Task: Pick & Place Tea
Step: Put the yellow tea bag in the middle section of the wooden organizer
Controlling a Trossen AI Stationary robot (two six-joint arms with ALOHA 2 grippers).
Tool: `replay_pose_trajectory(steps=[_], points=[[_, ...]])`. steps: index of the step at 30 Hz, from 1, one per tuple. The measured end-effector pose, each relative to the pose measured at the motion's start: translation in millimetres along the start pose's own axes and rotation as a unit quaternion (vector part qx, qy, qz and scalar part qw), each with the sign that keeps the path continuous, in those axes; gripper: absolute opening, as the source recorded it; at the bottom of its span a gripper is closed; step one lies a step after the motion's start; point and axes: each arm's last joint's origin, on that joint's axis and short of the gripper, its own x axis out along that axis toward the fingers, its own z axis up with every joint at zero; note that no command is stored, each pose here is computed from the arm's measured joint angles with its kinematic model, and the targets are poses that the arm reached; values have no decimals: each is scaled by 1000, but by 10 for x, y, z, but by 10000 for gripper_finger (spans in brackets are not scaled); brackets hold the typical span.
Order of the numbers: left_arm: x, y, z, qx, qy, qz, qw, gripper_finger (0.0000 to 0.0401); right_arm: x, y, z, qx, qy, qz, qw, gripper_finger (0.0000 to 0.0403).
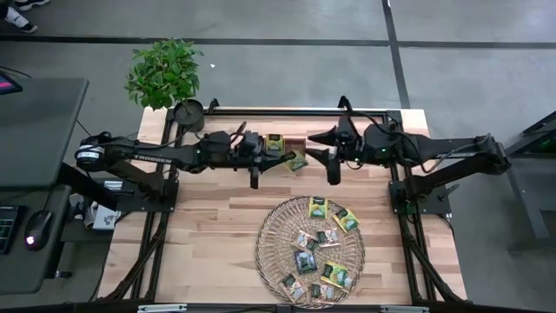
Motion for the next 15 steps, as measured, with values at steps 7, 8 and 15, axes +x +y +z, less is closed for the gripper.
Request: replay_pose_trajectory(steps=[7,8,15], points=[[-60,372,-87,-3,97,51,994,0,-224,-75,-40,14,51,-19,998,199],[-76,432,-90,-1,108,57,993,0,-241,-83,-52,18,59,-19,998,200],[-234,880,-57,7,156,107,982,0,-262,-108,-146,25,111,-24,993,200]])
